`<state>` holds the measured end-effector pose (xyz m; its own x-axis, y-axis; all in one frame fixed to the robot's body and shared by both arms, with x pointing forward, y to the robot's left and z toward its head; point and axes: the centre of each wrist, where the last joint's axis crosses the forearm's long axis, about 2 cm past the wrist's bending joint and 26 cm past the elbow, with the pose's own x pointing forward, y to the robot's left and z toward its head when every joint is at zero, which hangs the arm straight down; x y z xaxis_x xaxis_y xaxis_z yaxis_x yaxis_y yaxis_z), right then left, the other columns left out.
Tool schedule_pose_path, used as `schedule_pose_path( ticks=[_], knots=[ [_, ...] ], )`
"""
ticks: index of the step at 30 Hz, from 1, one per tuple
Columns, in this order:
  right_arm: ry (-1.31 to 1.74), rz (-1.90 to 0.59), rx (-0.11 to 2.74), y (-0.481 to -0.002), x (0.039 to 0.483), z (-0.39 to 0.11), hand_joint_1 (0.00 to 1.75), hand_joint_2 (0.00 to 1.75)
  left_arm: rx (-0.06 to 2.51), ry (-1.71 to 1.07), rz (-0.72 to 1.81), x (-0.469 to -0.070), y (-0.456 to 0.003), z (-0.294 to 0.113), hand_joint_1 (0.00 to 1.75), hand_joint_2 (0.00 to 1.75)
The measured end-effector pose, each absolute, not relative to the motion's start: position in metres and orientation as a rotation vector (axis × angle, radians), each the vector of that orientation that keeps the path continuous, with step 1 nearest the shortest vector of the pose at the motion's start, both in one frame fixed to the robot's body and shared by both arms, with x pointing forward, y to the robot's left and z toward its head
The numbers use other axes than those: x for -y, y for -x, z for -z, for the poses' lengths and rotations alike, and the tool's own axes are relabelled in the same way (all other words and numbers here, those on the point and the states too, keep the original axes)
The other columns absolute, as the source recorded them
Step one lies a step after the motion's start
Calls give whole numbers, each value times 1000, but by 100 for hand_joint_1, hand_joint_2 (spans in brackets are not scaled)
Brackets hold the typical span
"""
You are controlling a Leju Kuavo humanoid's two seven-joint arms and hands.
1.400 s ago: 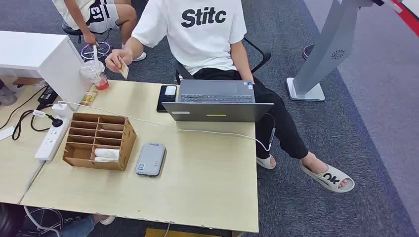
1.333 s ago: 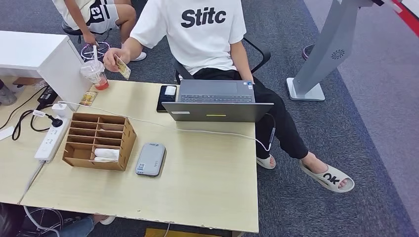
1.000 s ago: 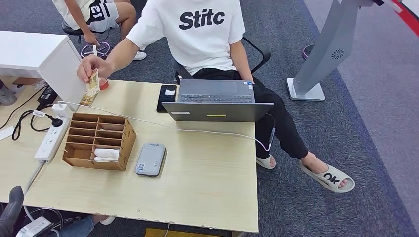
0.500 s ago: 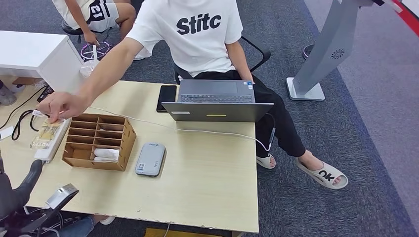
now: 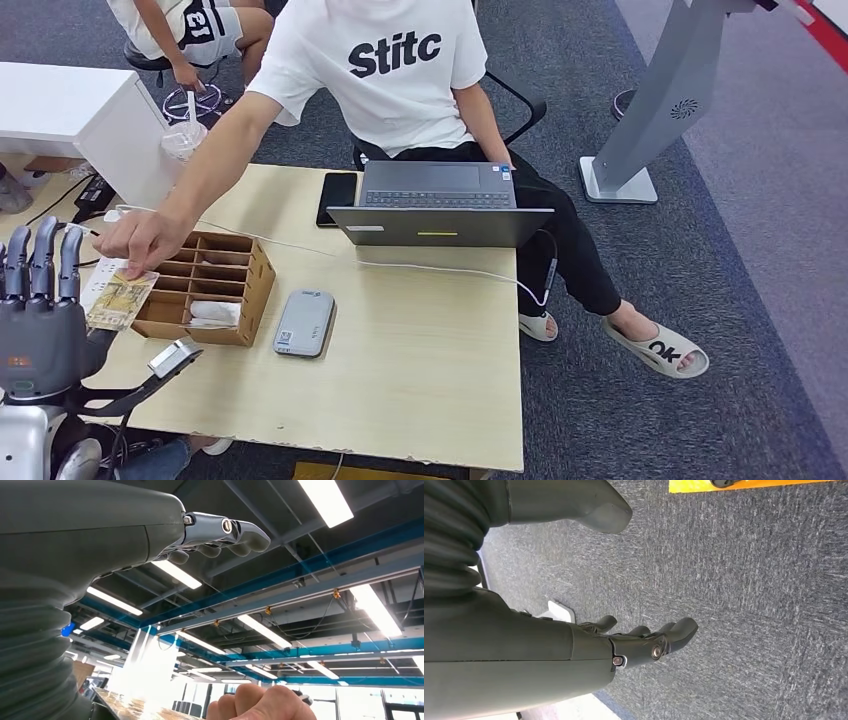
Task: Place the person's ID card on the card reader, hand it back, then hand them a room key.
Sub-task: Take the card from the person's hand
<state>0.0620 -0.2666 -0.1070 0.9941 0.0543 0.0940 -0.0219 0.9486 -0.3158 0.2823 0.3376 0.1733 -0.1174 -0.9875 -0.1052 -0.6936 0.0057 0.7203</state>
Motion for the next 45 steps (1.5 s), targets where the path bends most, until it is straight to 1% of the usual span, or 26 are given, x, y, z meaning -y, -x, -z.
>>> schedule_pose_path(
  ticks=[3,4,10,18,26,35,45],
  knots=[
    [320,-41,101,-61,267,107,0,175,1846,-1730,912,-337,-283,-172,144,175],
    [320,-43,101,-61,267,107,0,175,1846,-1733,921,-337,-285,-172,175,175],
    [319,-55,102,-63,266,107,0,175,1817,-1760,1011,-330,-293,-167,175,175],
    [307,-85,99,-63,264,107,0,175,1725,-1812,1114,-328,-299,-150,175,175],
    [305,-97,100,-63,263,107,0,175,1695,-1786,1187,-323,-299,-138,175,175],
    [302,-103,94,-64,262,107,0,175,1719,-1746,1251,-305,-304,-132,175,175],
    [303,-110,94,-64,261,107,0,175,1789,-1653,1347,-269,-314,-129,175,175]
  ],
)
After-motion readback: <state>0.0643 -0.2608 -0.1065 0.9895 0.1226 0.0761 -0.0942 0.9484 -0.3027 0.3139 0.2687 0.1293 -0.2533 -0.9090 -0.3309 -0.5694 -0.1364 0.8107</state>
